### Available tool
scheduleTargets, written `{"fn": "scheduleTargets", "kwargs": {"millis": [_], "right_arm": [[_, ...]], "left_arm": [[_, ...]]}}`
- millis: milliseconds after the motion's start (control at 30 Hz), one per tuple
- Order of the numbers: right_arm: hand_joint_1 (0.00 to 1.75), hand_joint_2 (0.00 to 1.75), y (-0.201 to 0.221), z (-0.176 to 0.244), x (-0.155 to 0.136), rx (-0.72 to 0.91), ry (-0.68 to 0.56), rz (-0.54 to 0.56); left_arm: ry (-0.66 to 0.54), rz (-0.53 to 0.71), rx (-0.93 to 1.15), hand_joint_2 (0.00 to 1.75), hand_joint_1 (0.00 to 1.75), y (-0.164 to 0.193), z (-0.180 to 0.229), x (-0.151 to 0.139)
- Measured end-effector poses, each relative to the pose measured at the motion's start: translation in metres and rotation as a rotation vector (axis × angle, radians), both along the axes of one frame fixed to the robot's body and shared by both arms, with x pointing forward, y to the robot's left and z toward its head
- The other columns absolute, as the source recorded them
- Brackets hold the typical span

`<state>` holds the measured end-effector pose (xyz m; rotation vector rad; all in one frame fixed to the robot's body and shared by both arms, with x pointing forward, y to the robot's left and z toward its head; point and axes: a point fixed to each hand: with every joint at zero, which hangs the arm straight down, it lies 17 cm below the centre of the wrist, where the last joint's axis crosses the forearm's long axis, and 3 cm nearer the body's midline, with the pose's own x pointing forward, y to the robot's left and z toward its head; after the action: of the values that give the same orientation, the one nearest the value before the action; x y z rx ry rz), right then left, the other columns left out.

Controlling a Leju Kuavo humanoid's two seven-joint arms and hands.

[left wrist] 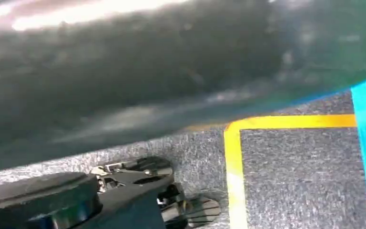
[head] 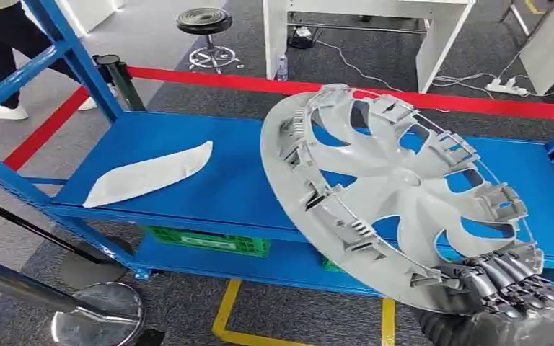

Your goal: Take the parts from the cabinet and place them on the table.

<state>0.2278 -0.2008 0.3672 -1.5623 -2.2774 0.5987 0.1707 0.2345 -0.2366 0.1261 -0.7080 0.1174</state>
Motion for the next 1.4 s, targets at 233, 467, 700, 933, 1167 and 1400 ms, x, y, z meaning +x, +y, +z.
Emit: {"fn": "scheduleTargets", "kwargs": {"millis": [233, 467, 700, 933, 1167, 1400], "right_arm": [[1.75, 1.75, 0.002, -0.004, 0.002, -0.004, 0.009, 0.014], [1.75, 1.75, 0.007, -0.005, 0.005, -0.014, 0.004, 0.029], [1.75, 1.75, 0.019, -0.009, 0.014, -0.019, 0.004, 0.096], [1.75, 1.75, 0.028, -0.019, 0.020, -0.049, 0.019, 0.129], [1.75, 1.75, 0.029, -0.024, 0.020, -0.077, 0.020, 0.141], [1.75, 1.75, 0.028, -0.030, 0.021, -0.087, 0.035, 0.137]], "left_arm": [[0.008, -0.003, 0.001, 0.00, 0.00, 0.000, -0.001, -0.001], [0.017, 0.002, 0.006, 0.00, 0.00, 0.002, -0.002, -0.002], [0.029, 0.025, 0.010, 0.00, 0.00, 0.012, -0.004, -0.005], [0.025, 0.030, 0.012, 0.00, 0.00, 0.016, -0.004, -0.002], [0.038, 0.033, 0.010, 0.00, 0.00, 0.014, -0.005, -0.006], [0.037, 0.032, 0.006, 0.00, 0.00, 0.012, -0.005, -0.006]]}}
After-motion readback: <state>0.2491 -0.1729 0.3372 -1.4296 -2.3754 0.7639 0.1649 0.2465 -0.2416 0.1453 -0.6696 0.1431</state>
